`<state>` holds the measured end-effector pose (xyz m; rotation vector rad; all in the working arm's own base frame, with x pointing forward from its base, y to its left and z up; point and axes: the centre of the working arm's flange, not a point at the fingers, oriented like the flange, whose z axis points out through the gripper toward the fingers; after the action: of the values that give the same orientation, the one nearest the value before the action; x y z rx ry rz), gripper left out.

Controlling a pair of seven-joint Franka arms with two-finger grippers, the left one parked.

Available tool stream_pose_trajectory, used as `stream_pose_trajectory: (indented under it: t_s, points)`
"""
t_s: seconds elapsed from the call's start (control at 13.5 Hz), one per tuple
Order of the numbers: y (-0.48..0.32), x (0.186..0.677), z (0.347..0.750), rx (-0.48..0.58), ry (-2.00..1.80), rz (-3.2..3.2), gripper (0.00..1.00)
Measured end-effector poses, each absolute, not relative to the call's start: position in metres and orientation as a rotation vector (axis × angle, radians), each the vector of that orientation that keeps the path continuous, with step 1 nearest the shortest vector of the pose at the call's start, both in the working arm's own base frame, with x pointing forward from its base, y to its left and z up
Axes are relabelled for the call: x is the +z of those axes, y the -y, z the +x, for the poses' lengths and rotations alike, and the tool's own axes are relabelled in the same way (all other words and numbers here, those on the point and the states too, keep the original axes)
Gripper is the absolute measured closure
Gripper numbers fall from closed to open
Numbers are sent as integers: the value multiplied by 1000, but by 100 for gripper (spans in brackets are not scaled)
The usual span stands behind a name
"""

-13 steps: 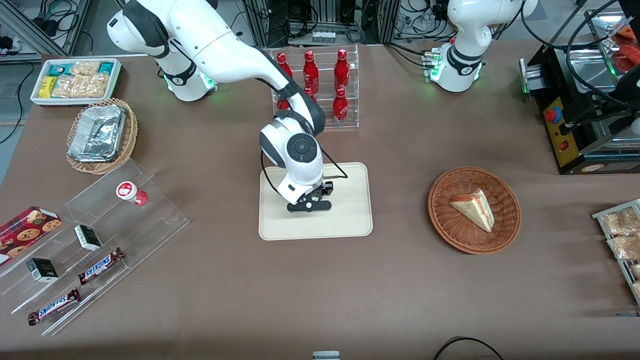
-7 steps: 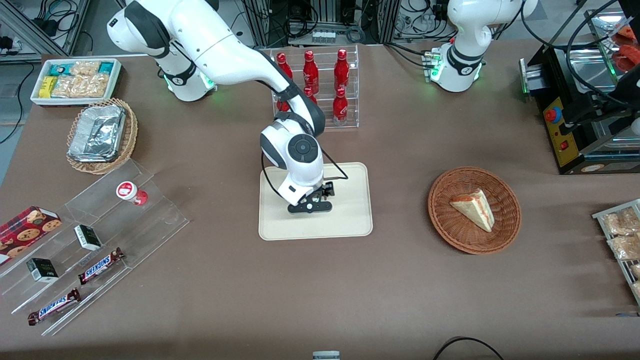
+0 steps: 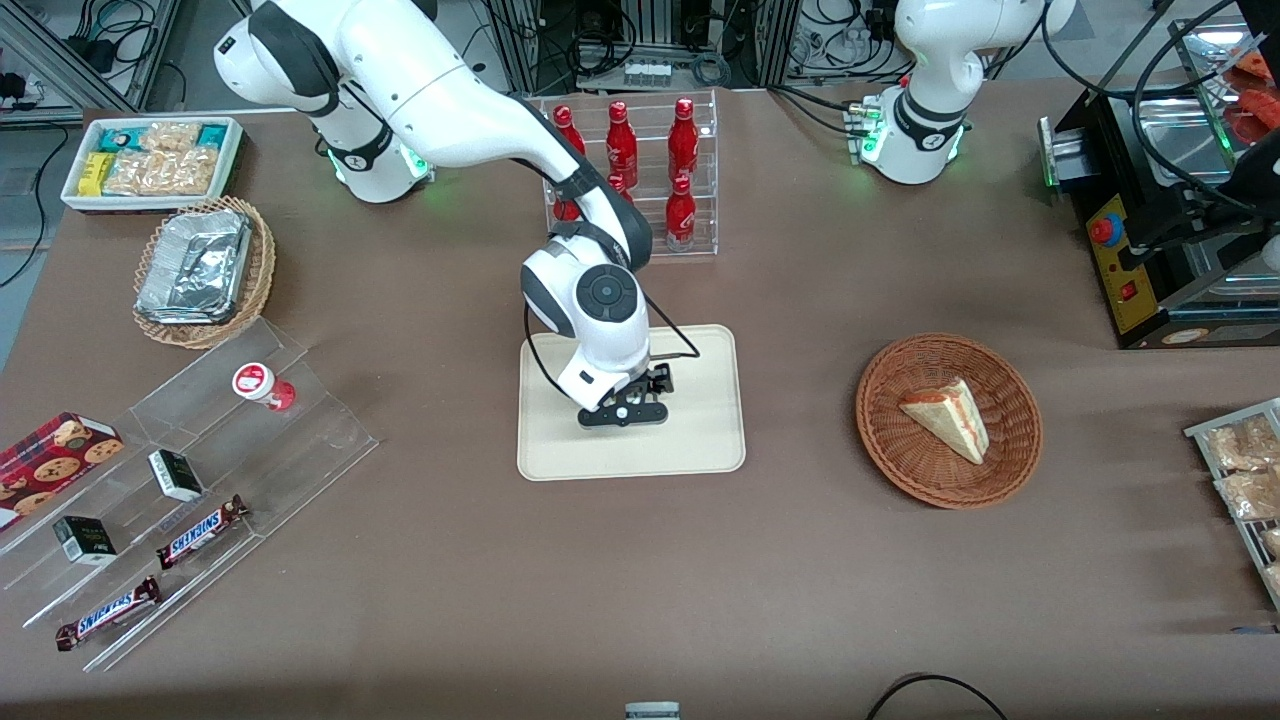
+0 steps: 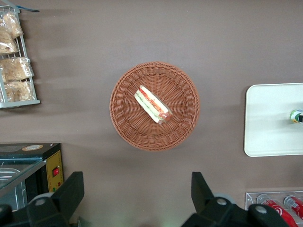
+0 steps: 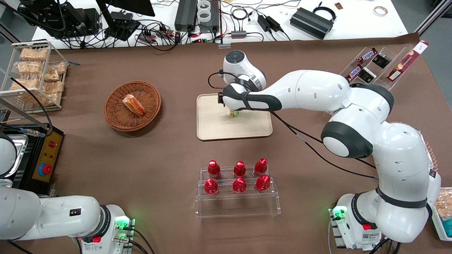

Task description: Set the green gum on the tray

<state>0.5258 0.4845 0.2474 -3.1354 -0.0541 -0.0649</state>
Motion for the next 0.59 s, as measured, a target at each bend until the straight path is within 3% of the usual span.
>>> stream_pose_trajectory:
  t_s: [0.59]
  points:
    - [-449,373,515,111,231,-3199,0]
